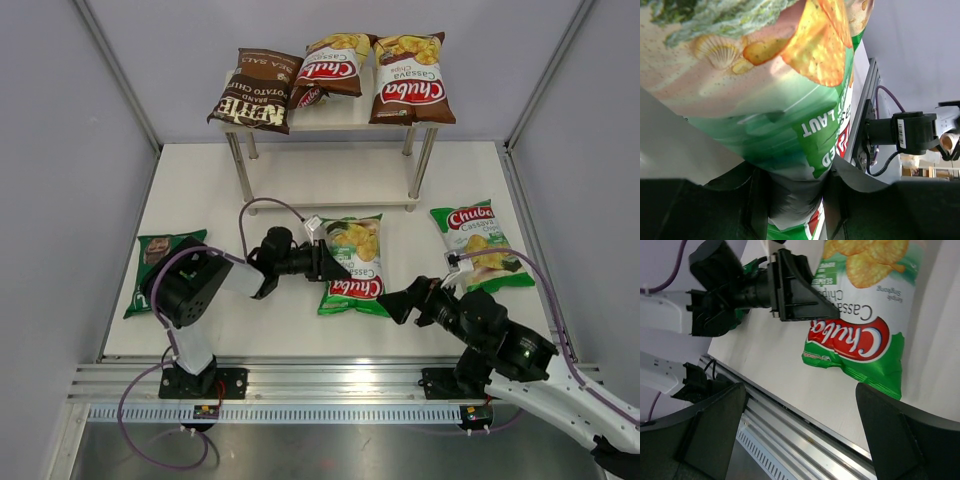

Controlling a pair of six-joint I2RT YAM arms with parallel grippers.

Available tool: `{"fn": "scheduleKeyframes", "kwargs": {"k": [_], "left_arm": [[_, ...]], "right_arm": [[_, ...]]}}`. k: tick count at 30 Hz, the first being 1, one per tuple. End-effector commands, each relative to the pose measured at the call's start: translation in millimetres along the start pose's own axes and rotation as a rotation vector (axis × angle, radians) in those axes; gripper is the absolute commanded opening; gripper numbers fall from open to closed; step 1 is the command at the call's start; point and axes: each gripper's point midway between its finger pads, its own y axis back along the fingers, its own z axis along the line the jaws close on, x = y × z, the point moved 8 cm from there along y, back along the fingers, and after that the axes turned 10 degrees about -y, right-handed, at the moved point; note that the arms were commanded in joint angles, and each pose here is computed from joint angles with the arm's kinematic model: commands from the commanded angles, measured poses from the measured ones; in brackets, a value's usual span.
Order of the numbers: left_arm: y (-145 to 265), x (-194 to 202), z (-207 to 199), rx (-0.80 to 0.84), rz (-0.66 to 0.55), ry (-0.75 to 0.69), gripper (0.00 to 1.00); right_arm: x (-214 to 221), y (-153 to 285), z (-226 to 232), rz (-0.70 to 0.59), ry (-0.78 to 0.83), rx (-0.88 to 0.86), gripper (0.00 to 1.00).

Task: Place and organize the chips bags onto the shelf

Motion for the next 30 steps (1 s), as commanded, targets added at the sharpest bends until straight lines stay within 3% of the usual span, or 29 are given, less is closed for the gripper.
{"fn": "scheduleKeyframes", "kwargs": {"k": [1, 10, 14, 23, 30], "left_arm": [[10, -16, -21, 0.030, -0.166, -0.063, 0.20], [38, -43, -54, 0.027, -0.435, -0.012, 0.21], [45, -56, -76, 0.146, -0.501, 0.018, 0.22], [45, -50, -111, 0.374, -0.470, 0.058, 0.23], [39, -39, -121, 0.398, -0.426, 0.046, 0.23]], "right_arm": [[2, -10, -9, -0.105, -0.187, 0.029, 0.99], [24, -26, -18, -0.117, -0.350, -0.147, 1.00], [31, -40, -20, -0.129, -0.371, -0.215, 1.00], [12, -65, -4, -0.288, -0.287, -0.292, 1.00], [0, -84, 4, -0.361, -0.260, -0.258, 0.99]]}}
